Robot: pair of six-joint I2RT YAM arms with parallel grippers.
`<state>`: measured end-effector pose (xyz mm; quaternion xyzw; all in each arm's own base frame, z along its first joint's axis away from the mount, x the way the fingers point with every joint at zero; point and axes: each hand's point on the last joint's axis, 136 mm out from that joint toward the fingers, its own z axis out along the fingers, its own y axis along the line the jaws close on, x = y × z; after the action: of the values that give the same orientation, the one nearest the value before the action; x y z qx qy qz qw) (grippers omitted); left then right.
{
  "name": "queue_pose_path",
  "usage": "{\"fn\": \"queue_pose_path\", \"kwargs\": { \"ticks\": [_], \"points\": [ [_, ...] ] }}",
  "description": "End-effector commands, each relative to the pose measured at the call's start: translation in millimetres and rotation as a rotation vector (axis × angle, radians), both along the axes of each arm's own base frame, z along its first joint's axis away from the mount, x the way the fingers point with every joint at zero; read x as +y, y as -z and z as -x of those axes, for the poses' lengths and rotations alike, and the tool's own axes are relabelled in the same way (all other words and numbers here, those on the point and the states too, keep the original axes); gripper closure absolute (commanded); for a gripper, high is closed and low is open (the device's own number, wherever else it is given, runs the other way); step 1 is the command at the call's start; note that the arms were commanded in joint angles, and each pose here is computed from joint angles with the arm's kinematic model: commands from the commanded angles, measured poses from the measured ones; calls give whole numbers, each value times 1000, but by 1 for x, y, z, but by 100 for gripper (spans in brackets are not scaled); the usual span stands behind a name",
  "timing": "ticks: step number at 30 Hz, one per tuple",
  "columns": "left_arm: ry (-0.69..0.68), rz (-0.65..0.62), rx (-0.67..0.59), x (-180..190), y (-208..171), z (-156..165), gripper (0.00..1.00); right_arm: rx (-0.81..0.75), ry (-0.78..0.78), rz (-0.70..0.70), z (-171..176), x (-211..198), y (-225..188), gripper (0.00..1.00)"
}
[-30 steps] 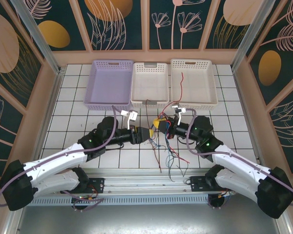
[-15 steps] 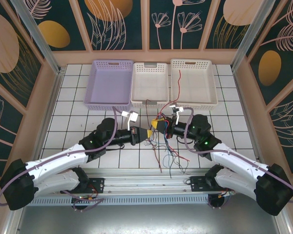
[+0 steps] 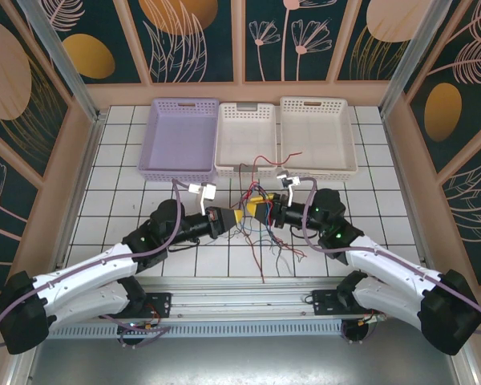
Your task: Untangle the cables
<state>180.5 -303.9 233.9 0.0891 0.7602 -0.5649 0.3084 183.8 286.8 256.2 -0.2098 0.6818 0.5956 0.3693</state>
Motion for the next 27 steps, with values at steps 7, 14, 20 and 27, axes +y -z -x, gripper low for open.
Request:
{"fn": "queue_pose_path", "kwargs": {
  "ticks": [7,14,20,27],
  "points": [
    [2,85,-17,-5,-19,-2,100,-64,-33,5,8,17,-4,74],
    [-24,49,-35,6,-21,0,100,-69,41,46,0,9,3,100],
    [-28,50,-28,13,-18,5,100,-74,104,63,-6,0,2,100],
    [-17,61,-29,15,-20,9,100,-68,156,59,-12,-9,0,98]
  ]
}}
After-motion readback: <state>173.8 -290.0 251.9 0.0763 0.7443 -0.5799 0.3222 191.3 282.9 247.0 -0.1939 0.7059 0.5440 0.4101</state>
